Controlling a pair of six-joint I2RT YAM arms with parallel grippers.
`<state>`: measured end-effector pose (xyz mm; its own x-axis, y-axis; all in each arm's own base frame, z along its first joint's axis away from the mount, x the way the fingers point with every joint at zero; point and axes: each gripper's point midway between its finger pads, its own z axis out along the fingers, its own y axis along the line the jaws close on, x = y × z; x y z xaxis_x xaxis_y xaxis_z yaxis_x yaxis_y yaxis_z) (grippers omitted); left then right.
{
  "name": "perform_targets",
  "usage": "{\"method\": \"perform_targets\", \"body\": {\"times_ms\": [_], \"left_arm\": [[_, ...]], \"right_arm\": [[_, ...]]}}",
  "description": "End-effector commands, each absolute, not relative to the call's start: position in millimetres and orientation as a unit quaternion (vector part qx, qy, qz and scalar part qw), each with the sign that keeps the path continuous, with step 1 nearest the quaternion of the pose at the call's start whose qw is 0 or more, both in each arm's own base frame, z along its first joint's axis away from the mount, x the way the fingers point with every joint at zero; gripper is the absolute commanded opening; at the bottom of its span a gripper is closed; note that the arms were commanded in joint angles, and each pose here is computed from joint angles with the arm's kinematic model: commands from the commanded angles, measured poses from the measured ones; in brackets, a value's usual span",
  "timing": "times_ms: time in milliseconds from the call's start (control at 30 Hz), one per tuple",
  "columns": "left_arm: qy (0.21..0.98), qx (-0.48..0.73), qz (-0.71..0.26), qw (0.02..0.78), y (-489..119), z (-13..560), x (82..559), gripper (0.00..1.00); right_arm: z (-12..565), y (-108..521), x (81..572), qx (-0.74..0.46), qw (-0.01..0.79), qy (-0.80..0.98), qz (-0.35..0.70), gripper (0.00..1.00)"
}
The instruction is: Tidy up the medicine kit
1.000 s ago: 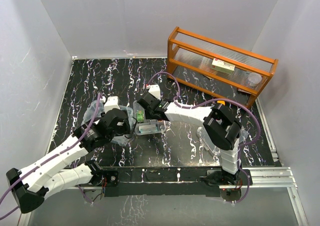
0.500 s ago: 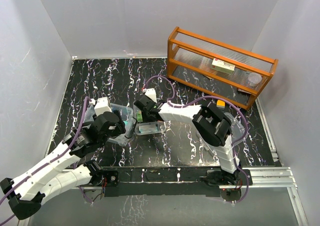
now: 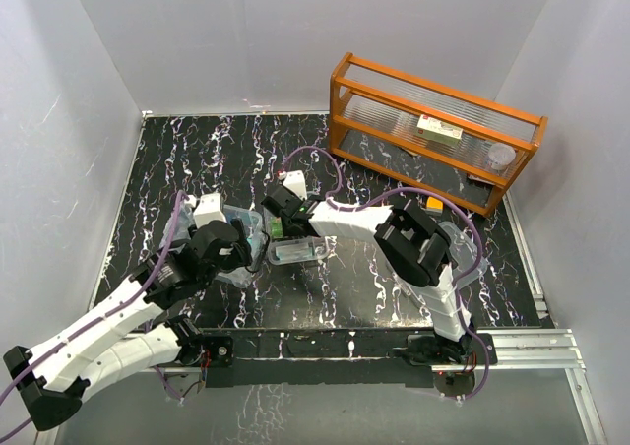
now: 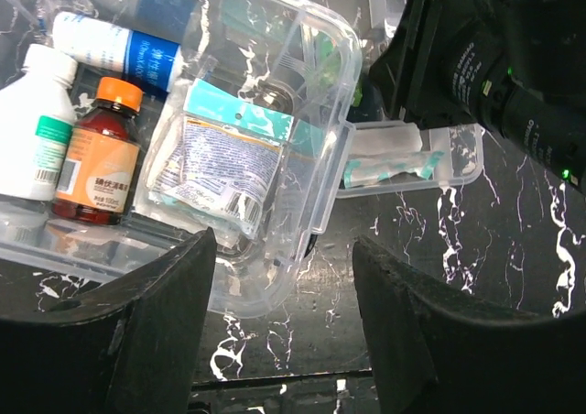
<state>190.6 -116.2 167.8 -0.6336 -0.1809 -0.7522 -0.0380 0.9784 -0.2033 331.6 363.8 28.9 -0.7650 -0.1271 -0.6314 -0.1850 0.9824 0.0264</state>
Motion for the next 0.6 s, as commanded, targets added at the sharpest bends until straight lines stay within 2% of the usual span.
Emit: {"method": "perform_targets", "body": {"times_ms": [0,233,567], "left_arm": [[0.902,-0.022,-0.1,0.419,-130.5,164.4,192.9,0.62],[0.907,0.027,-0.097,0.41,-146.9,155.6,200.6,0.7],[0.908,0.075,-0.081,0.404,-168.9,138.0,221.2,0.72]], "right_arm": [[38.1,344.6,340.7,-0.073,0.353,0.933,0.016,0.12],[61.0,314.4,332.5,-0.085,0.366,0.927,0.017,0.12],[78.9,273.3,321.3,-0.088,0.369,0.924,0.055,0.12]]}}
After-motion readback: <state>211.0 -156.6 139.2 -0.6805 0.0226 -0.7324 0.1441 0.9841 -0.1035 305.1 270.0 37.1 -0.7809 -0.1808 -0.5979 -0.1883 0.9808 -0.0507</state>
